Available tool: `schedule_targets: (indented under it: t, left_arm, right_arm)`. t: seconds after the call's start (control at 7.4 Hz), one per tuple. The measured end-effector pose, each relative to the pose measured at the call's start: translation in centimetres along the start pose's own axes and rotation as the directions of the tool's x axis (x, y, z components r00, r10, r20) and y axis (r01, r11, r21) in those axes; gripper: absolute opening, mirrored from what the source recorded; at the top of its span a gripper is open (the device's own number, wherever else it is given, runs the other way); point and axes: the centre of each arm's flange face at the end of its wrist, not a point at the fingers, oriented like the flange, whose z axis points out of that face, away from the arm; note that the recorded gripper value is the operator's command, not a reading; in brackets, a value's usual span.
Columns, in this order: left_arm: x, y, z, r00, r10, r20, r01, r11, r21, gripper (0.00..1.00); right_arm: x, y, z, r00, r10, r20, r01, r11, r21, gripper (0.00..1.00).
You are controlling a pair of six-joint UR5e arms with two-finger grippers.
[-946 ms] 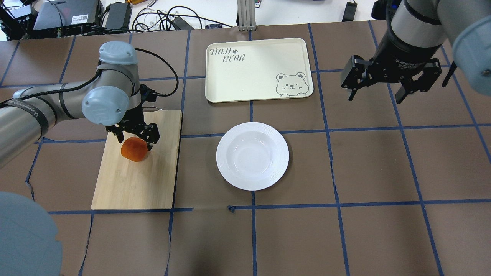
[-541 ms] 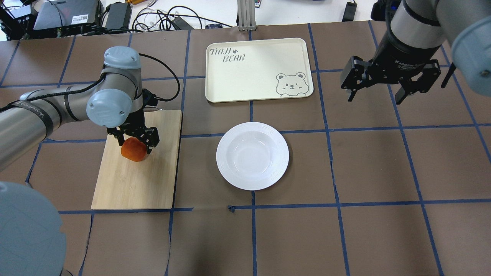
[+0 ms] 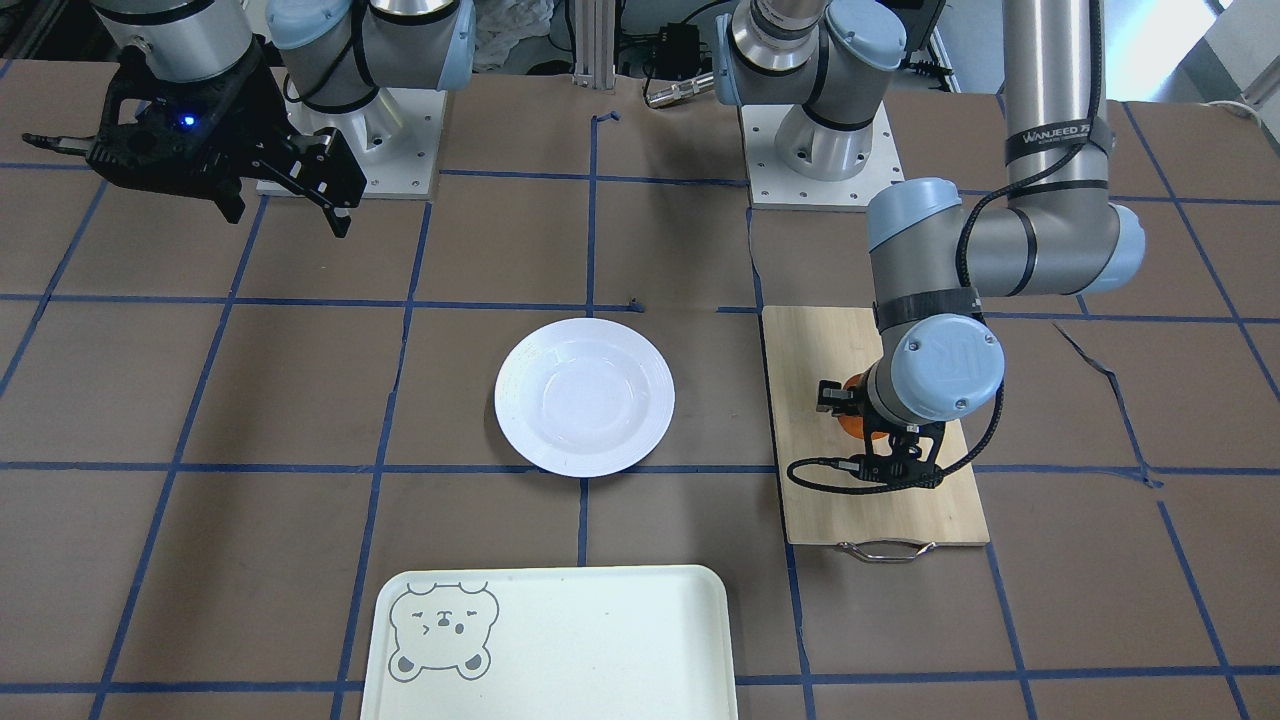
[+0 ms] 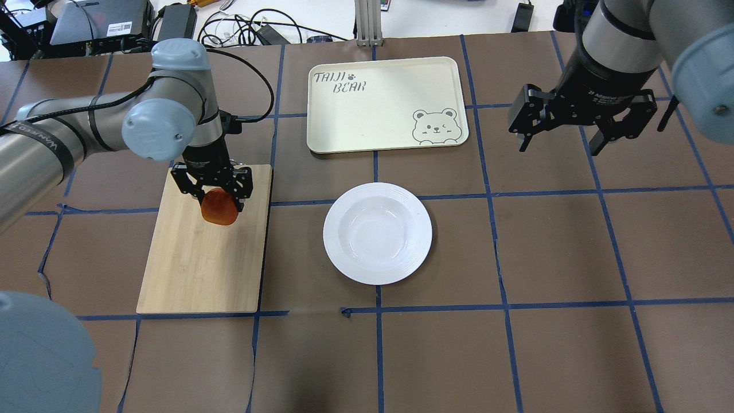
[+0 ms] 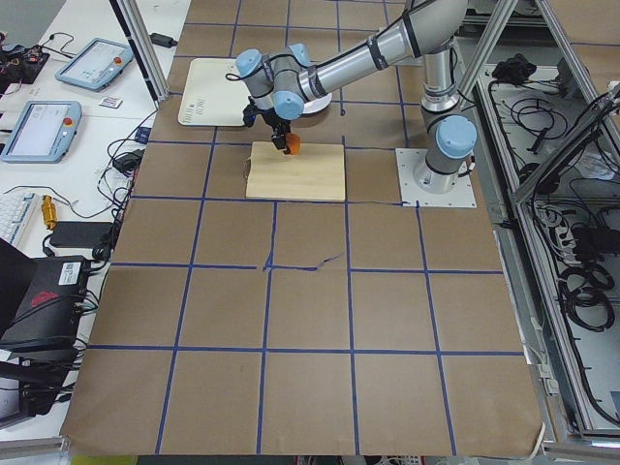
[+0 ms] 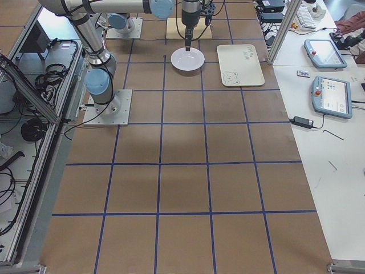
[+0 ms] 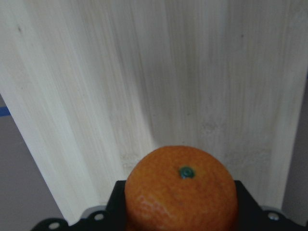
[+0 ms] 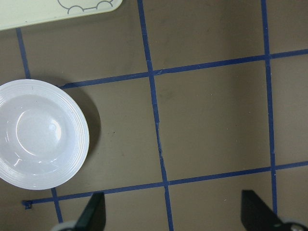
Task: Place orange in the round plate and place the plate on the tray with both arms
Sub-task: 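Carry the orange with the left gripper over the white plate and lower it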
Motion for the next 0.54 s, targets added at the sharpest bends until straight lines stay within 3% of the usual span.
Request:
schedule_targets:
  t: [0.27,0.54]
  left_arm:
    - [9.1,1.7,-0.9,0.98,-0.17,-0.102,0.17,0.985,-0.006,0.09]
    - [17.9,3.9,0.5,0.927,-0.322,-0.191,0.32,0.946,-0.043,0.15]
  right_arm:
    - [0.0,0.0,0.0,1.0,0.0,0.003,0.0,1.0,0.001,1.0]
    - [0.0,0.0,0.1,1.0,0.0,0.003,0.0,1.0,-0.001,1.0]
